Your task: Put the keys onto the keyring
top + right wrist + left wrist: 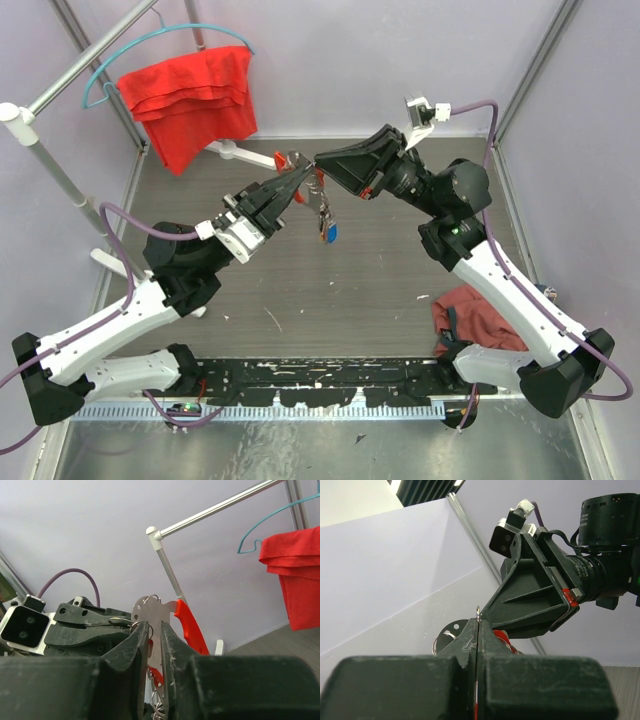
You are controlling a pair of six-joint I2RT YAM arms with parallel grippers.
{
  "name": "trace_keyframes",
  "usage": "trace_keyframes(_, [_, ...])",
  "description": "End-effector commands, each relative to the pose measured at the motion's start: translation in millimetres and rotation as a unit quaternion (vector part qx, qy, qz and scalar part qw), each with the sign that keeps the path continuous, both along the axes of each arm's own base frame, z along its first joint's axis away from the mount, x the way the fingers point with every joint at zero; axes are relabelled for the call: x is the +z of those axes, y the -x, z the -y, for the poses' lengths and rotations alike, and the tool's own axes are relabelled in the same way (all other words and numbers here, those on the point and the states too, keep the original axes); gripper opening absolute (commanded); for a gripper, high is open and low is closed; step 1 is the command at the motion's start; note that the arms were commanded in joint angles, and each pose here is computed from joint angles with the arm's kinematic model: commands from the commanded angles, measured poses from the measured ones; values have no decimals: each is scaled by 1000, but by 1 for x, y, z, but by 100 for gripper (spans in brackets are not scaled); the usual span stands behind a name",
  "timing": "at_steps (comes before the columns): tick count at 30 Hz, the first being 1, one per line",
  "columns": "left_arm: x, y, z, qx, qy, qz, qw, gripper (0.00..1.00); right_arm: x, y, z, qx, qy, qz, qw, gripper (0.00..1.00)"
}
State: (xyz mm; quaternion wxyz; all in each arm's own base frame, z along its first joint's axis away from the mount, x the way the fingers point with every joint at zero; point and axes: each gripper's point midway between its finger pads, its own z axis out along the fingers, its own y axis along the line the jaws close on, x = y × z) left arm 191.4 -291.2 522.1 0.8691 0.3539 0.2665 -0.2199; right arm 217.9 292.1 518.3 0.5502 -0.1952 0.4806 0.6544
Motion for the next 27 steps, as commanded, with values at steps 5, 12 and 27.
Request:
trace_keyframes(5, [23,22,-10,-26,35,41,998,0,25,11,15,-40,11,61,997,32])
trace_keyframes(12, [23,25,-15,-32,36,33,998,0,39,29,30,-69,20,131,989,42])
trace_keyframes(27, [30,70,-13,-176,47,-5,983,0,38,83,36,-21,119,349,929,42])
